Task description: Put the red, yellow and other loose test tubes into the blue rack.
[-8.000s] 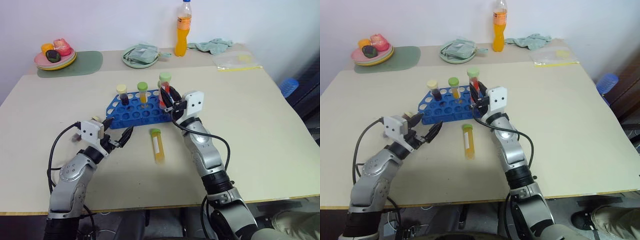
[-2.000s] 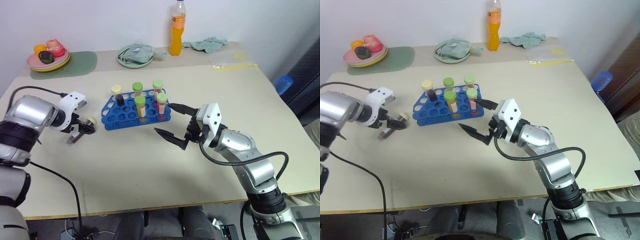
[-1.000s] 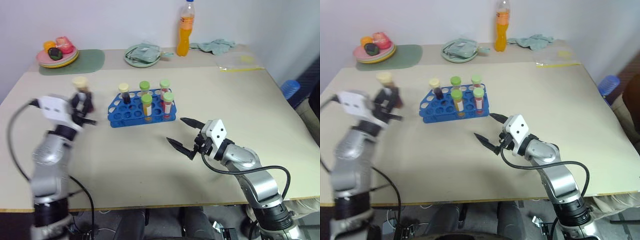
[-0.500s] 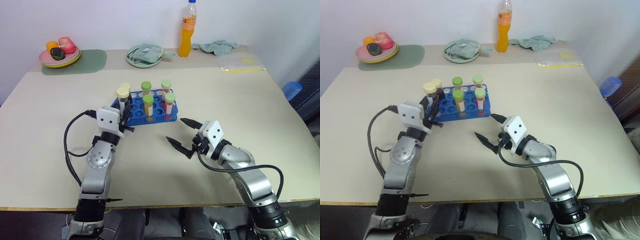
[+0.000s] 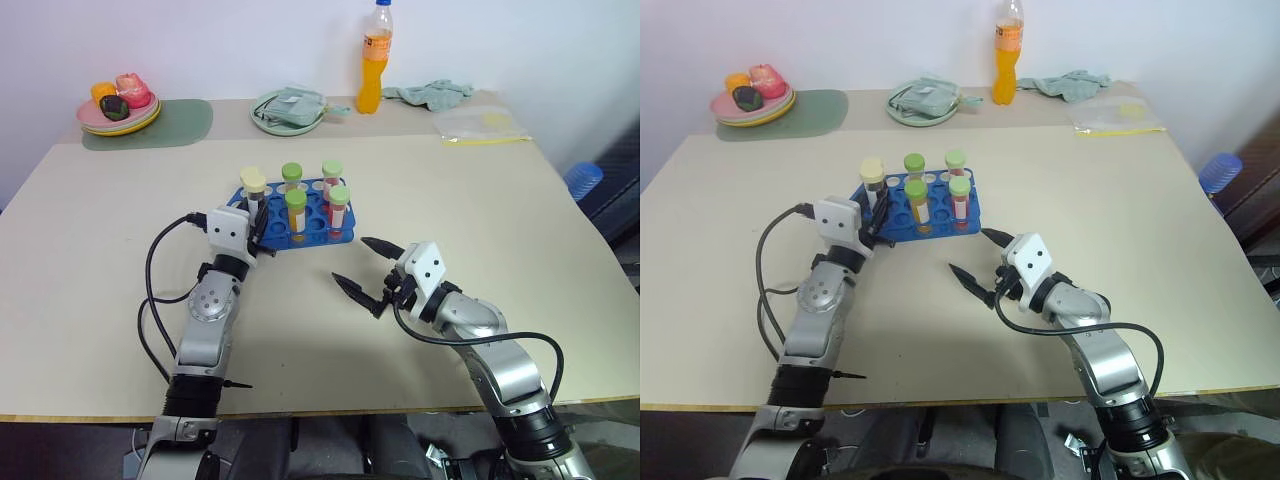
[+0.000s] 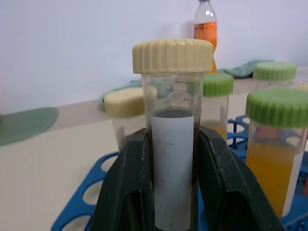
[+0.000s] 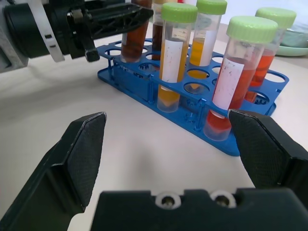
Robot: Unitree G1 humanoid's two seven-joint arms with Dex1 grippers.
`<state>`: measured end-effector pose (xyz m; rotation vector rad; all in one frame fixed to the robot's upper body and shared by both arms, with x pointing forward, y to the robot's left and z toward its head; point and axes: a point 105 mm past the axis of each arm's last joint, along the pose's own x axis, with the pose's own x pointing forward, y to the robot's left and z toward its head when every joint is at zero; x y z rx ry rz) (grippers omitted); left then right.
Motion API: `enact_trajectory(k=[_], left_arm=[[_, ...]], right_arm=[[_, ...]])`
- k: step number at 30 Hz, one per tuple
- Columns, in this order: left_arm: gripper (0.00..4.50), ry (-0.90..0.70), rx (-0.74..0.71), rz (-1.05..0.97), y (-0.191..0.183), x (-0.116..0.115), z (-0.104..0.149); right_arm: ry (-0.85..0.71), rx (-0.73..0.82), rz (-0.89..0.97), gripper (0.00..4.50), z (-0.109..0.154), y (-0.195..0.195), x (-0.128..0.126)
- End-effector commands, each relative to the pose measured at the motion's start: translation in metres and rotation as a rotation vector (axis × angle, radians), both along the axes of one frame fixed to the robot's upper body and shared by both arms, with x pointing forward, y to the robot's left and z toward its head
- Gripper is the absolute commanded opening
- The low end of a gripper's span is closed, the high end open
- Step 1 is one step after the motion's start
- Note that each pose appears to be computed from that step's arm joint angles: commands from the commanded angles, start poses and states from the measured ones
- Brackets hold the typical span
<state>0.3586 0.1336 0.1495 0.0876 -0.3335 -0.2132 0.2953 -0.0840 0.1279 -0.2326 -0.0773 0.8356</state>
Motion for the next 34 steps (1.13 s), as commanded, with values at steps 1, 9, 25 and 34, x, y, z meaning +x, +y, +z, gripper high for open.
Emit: enact_trajectory(k=[1,9,25,34], left_arm=[[1.79,-0.035,-0.048,-0.019,-0.002,-0.003,0.011],[4.09,-0.049,-0.119,-0.014,0.025,-0.023,0.023],[4.09,0.288,0.120,-0.073,0.126,-0.093,-0.001],[4.09,0.282,0.115,-0.015,0.120,-0.093,-0.009]], right_arm=[[-0.054,0.016,0.015,4.50,0.014,0.003,-0.005],[-0.069,0.049,-0.035,4.50,0.034,-0.020,-0.002],[0.081,-0.082,-0.281,4.50,0.028,-0.157,-0.006],[0.073,-0.103,-0.272,4.50,0.020,-0.155,0.006]])
